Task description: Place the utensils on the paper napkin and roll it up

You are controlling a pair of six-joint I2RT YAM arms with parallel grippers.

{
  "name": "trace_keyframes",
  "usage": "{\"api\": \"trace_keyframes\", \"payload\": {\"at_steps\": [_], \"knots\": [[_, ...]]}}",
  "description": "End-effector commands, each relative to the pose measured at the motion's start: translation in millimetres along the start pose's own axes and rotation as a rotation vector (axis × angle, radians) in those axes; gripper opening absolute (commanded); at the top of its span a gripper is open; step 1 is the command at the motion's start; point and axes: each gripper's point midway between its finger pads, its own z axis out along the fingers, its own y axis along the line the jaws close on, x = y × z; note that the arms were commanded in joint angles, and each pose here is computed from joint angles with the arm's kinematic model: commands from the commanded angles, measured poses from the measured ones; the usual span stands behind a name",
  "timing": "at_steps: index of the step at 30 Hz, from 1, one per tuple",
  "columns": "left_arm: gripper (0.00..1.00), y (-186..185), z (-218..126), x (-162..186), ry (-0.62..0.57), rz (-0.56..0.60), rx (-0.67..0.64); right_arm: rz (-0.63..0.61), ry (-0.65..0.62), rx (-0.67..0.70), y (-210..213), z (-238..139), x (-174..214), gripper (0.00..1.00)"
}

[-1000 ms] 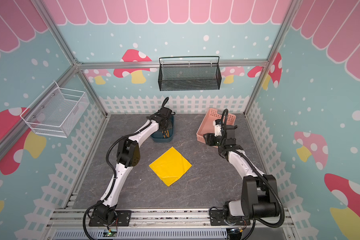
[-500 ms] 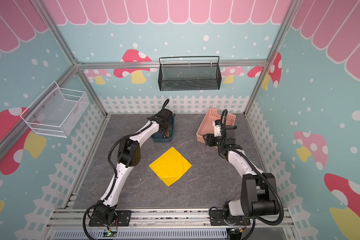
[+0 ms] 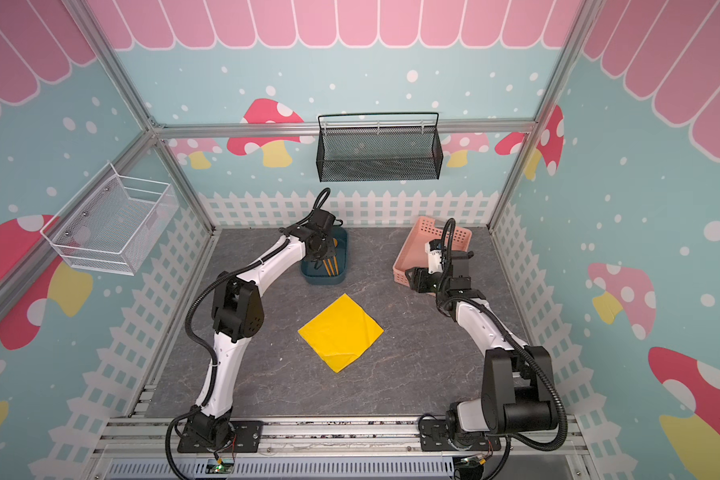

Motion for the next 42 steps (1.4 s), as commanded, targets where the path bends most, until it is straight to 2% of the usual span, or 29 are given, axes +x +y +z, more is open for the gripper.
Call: {"api": "trace_keyframes", "payload": {"at_steps": [1, 15, 16, 19, 31, 42], "knots": [[0.27, 15, 8, 20, 0.091, 0.016, -0.026, -0.002, -0.008, -0.018, 7, -6, -1, 0.64], [0.26, 23, 19, 52, 0.203, 0.038, -0.028, -0.001, -0.017, -0.018, 10, -13, -2, 0.65], [0.26, 36, 22, 48, 0.209, 0.016, -0.04, 0.001, -0.019, -0.017, 10, -13, -3, 0.65], [0.27, 42, 21, 52, 0.221, 0.013, -0.049, 0.002, -0.021, -0.021, 11, -14, -3, 0.65], [0.26, 63, 11, 64, 0.24, 0.005, -0.087, 0.009, -0.026, -0.028, 13, -16, -4, 0.64], [0.26, 96, 2, 71, 0.236, -0.053, -0.114, 0.012, -0.026, -0.04, 16, -15, -4, 0.65]]}}
